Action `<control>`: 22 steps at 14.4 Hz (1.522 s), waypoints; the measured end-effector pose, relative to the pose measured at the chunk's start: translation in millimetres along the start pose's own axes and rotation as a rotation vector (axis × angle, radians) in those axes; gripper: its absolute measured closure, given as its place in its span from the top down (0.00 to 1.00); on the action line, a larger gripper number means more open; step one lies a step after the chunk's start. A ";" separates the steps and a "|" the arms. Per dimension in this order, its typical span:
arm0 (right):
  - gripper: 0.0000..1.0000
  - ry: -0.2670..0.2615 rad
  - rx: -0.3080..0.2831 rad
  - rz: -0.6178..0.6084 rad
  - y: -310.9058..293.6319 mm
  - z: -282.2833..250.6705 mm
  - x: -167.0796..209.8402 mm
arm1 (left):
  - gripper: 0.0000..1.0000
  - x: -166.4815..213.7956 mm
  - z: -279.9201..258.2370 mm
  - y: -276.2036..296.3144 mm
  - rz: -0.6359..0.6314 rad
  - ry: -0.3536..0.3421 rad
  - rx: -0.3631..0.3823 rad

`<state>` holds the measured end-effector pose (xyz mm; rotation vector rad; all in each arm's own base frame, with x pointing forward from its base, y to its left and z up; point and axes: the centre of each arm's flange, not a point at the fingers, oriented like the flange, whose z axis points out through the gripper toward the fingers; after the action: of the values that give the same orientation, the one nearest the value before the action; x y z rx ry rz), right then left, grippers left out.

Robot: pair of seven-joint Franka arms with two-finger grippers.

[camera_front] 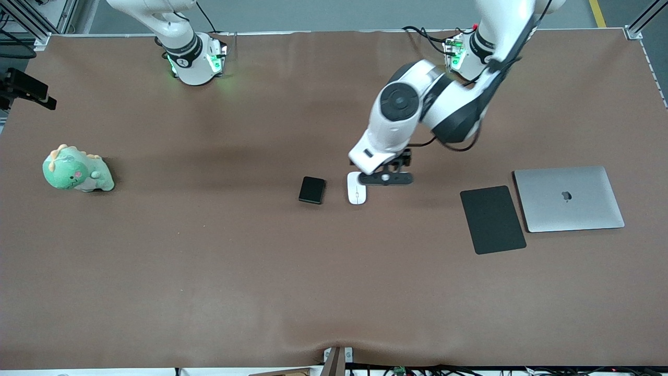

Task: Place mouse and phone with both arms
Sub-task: 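Reach the left gripper down and grasp the white mouse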

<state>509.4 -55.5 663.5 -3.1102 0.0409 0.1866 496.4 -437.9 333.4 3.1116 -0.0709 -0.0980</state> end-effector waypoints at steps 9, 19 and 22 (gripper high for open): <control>1.00 -0.078 -0.002 0.002 0.2 37.7 28.5 | 0.94 -19.5 135.6 30.1 0.040 -0.022 0.046; 1.00 -0.184 -0.006 -0.026 -16.2 92.2 63.0 | 0.88 -18.7 144.5 28.6 -0.034 -0.014 0.060; 1.00 -0.199 -0.002 -0.067 -42.6 105.7 71.7 | 0.86 -16.7 147.5 30.5 -0.056 -0.011 0.051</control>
<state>569.2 -11.8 551.0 -3.0721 -0.0681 0.4920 468.9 -471.5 188.2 3.1652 0.0133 -0.1163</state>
